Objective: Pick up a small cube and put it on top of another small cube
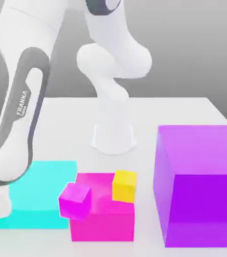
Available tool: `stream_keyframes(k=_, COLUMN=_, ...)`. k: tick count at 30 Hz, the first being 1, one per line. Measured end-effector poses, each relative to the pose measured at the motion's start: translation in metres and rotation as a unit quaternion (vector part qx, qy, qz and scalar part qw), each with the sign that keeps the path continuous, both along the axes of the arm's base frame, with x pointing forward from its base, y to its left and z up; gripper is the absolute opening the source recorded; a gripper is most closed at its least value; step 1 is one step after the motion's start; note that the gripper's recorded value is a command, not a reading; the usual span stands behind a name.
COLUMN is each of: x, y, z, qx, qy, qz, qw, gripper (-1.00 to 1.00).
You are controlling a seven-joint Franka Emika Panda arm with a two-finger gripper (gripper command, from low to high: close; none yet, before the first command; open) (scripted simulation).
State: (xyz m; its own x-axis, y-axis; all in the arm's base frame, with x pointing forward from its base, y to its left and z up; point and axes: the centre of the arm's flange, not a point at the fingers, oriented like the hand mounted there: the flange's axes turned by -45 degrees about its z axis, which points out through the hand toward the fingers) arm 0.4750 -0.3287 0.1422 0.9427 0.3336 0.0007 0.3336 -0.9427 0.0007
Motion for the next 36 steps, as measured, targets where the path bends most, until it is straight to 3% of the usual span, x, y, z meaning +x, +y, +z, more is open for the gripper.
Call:
stream_keyframes(k=5, x=0.0, y=0.0, z=-0.002, qx=0.001, qy=0.001, qz=0.0, qw=1.0, gripper=-1.0)
stream_keyframes(k=9, x=0.0, y=0.003, z=0.052, qx=0.001, qy=0.001, qz=0.004, qw=1.0, gripper=-1.0)
stream_keyframes(k=17, x=0.011, y=0.101, z=0.133, qx=0.005, qy=0.002, qz=0.111, qw=0.994, gripper=-1.0)
stream_keyframes(k=26, x=-0.014, y=0.215, z=0.195, qx=0.004, qy=0.002, qz=0.248, qw=0.969, gripper=-1.0)
stream_keyframes(k=32, x=-0.03, y=0.245, z=0.166, qx=0.003, qy=0.001, qz=0.289, qw=0.957, gripper=-1.0)
stream_keyframes(k=33, x=-0.03, y=0.245, z=0.153, qx=0.002, qy=0.001, qz=0.289, qw=0.957, gripper=1.0)
stream_keyframes(k=36, x=-0.03, y=0.245, z=0.153, qx=0.002, qy=0.001, qz=0.289, qw=0.957, gripper=1.0)
